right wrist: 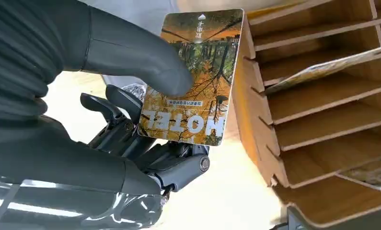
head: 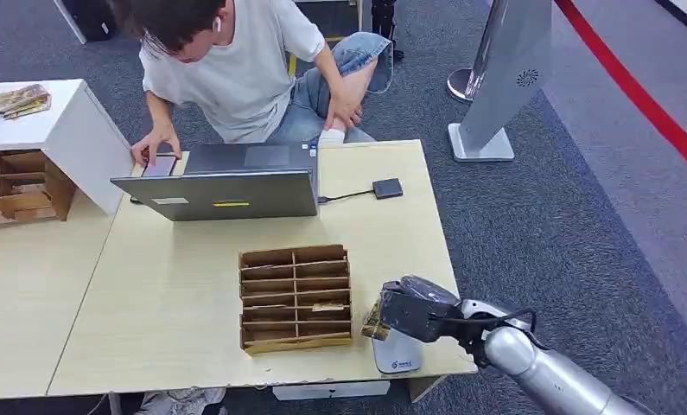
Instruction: Pass the card to the sensor for recognition and then transmit it.
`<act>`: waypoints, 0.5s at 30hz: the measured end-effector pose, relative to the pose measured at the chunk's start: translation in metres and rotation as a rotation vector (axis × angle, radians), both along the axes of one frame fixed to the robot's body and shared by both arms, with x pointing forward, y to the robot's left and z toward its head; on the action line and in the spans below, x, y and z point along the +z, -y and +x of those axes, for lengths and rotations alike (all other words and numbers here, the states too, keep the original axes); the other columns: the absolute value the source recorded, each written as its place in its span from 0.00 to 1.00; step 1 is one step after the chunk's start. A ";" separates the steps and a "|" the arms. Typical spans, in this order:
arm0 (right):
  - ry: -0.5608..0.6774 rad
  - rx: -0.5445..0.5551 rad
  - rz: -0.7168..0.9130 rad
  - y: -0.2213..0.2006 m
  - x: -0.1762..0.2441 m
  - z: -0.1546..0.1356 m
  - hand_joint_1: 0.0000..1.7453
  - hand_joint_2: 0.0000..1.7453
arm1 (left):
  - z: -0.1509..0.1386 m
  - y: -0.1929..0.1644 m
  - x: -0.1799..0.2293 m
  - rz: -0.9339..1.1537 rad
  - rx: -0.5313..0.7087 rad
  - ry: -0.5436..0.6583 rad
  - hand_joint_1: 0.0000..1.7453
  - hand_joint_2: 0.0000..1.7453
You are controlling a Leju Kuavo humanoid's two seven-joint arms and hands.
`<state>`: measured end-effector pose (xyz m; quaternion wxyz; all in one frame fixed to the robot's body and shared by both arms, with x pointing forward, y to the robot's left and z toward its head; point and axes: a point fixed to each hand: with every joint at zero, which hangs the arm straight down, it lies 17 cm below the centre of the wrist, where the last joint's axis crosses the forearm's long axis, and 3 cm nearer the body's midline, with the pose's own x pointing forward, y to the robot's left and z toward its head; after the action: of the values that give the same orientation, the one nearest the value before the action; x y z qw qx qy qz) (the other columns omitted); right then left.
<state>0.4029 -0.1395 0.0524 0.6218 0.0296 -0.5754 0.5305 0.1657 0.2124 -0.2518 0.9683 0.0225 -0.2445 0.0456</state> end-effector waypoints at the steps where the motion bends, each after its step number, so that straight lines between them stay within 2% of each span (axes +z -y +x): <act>1: -0.001 0.002 -0.001 -0.002 -0.001 -0.001 1.00 1.00 | 0.000 0.000 0.000 0.000 0.000 0.000 0.00 0.00; 15: 0.008 -0.016 -0.056 -0.001 -0.014 0.003 1.00 1.00 | 0.005 0.004 0.001 -0.002 0.012 -0.012 0.00 0.00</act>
<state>0.4055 -0.1380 0.0387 0.6243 0.0054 -0.5631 0.5414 0.1712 0.2080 -0.2506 0.9695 0.0232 -0.2387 0.0513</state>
